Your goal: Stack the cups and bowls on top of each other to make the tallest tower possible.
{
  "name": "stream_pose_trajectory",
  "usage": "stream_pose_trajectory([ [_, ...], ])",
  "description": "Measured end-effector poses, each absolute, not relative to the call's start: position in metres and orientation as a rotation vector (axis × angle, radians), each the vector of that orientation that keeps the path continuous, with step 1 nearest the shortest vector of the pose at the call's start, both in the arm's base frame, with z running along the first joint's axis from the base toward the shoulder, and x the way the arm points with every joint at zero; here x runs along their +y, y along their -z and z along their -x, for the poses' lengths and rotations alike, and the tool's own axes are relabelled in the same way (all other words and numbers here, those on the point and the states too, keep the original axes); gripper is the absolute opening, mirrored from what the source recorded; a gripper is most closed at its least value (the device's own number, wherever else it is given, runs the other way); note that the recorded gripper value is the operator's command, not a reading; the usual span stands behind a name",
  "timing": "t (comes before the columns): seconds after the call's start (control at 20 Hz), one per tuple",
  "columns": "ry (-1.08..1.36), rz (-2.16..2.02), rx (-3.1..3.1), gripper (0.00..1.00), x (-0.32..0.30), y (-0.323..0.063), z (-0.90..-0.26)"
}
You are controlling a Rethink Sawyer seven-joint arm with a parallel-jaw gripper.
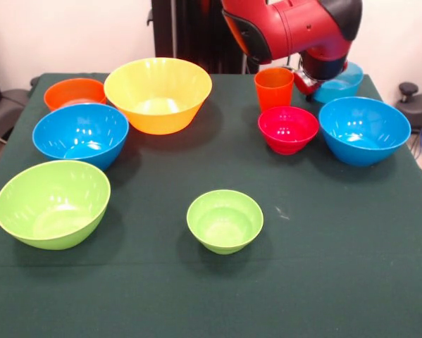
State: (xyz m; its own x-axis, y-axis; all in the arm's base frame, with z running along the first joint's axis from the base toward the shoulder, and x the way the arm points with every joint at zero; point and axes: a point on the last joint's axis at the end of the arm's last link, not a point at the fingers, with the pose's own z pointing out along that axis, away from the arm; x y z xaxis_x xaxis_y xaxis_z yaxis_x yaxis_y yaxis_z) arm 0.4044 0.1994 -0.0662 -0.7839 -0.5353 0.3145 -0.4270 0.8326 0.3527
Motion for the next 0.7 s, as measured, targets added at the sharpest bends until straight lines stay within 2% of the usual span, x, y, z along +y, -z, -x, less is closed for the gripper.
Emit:
stream_pose_trajectory([
  [0.7, 0.352, -0.716, -2.617, 0.0, 0.2014, 0.062, -0.4054],
])
